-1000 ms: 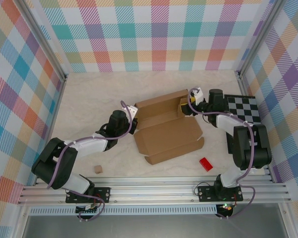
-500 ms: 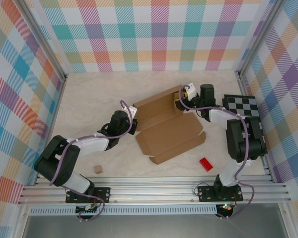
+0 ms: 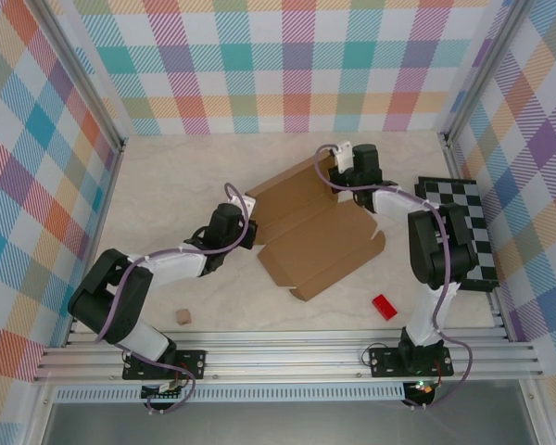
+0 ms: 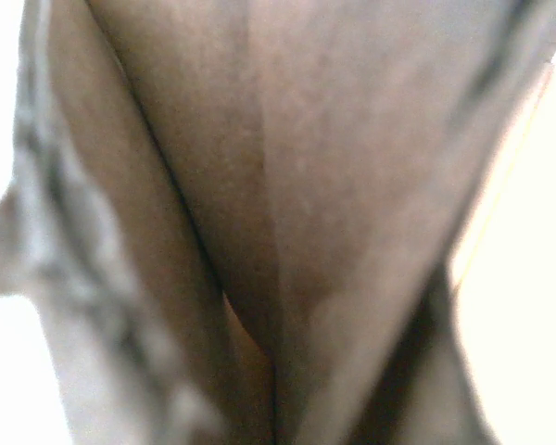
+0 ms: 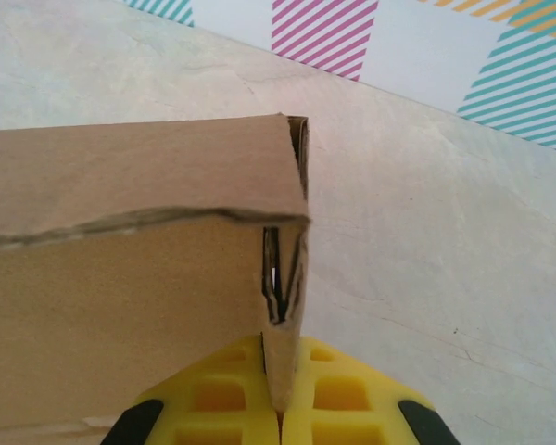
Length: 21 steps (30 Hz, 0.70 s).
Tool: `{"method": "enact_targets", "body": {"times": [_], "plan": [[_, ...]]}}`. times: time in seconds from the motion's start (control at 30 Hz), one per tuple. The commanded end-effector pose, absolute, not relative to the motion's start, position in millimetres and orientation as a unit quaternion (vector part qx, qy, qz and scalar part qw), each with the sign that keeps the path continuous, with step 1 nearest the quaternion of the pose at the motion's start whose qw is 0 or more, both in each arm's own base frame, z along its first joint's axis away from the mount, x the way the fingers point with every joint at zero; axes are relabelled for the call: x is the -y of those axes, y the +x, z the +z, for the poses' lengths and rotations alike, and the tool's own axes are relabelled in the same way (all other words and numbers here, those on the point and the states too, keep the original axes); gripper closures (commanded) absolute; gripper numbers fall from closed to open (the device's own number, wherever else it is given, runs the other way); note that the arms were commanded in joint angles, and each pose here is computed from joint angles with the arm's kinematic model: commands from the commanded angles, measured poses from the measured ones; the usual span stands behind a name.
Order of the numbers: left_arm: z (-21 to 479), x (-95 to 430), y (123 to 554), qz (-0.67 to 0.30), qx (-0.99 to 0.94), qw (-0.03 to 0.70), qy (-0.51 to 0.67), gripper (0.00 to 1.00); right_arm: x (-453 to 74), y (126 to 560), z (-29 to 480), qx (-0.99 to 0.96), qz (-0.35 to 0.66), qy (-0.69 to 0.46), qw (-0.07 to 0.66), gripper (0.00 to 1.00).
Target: Fold the paper box
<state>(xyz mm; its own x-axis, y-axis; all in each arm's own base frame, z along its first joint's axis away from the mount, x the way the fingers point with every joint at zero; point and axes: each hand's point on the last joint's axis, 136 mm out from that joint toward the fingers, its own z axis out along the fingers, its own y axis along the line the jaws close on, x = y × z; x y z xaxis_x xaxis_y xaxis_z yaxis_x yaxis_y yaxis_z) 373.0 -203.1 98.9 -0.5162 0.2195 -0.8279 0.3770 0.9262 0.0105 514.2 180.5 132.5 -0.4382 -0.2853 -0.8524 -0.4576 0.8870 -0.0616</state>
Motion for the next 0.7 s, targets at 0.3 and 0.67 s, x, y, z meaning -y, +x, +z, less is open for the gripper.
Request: {"method": "enact_targets", "body": {"times": [0.3,0.67], "plan": [[126.7,184.2,400.7,-0.022,-0.871,0.489,0.035,1.00,-212.2,438.4,117.3,-0.850,0.020,-0.156,0.502,1.00],[110.1,185.2,394.7,-0.079,-0.854,0.514,-0.011,1.00,-161.2,366.7,86.3,-0.886,-0.033,-0.024,0.463,1.00]]}}
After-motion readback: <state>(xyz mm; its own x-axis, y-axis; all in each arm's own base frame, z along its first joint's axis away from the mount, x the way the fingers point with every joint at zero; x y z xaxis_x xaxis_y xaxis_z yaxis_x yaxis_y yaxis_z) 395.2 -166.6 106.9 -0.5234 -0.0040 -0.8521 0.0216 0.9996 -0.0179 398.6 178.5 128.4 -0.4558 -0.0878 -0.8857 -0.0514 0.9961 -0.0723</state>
